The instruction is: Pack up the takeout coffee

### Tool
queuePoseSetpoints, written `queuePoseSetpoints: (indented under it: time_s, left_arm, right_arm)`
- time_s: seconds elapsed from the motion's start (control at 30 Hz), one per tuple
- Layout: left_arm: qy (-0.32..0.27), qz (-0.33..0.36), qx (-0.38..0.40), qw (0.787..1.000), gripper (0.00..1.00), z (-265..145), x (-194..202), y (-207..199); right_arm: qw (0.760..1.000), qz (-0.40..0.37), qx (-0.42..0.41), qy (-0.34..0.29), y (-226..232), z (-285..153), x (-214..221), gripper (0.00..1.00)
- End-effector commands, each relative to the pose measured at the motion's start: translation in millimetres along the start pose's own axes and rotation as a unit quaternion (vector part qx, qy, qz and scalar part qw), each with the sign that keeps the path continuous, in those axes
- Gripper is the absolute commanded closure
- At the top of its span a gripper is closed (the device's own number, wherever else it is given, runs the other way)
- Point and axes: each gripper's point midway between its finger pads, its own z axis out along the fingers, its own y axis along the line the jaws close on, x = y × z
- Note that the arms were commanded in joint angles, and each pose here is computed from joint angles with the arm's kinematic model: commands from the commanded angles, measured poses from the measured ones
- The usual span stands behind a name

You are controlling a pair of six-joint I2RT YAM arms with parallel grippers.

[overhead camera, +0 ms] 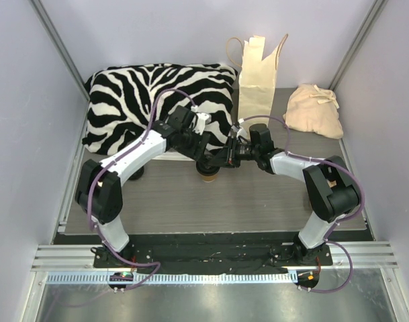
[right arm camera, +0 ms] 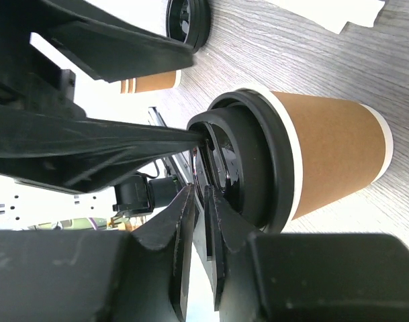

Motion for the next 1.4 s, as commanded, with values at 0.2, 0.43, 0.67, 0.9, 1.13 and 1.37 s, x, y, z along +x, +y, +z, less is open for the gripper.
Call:
queuePoseSetpoints:
  time_s: [0.2,0.43,0.67,0.9,1.13,1.37]
  left_arm:
    - [-0.105,-0.065,0.236,0.964,0.69,-87.4,-34.0,-58.2]
    - [-0.065,-0.149,0.348,0.923,0.96,-72.1,-32.0,-80.1]
    - [-0.013,-0.22,0.358,0.907,1.0,-12.1,-5.8,-60.5]
    - [0.04,-0.294,0.342,0.892,1.0,34.1,34.7,-28.2]
    - [0.034,-0.291,0.341,0.893,1.0,31.2,31.1,-26.4]
    - [-0.046,-0.233,0.366,0.9,1.0,-25.0,-28.6,-32.6]
  right_arm:
    - [0.997,0.015,0.072,0.001,-43.5,2.7,4.3,0.82]
    - [0.996,0.012,0.084,0.0,-46.9,1.5,3.2,0.86]
    - [0.996,0.015,0.086,0.002,-48.8,1.4,3.2,0.88]
    - [0.996,0.012,0.083,0.001,-46.5,2.0,0.7,0.9]
    - [0.997,0.013,0.081,0.004,-46.4,4.5,-1.2,0.9]
    - [0.998,0.002,0.07,0.008,-38.8,3.7,-1.6,0.9]
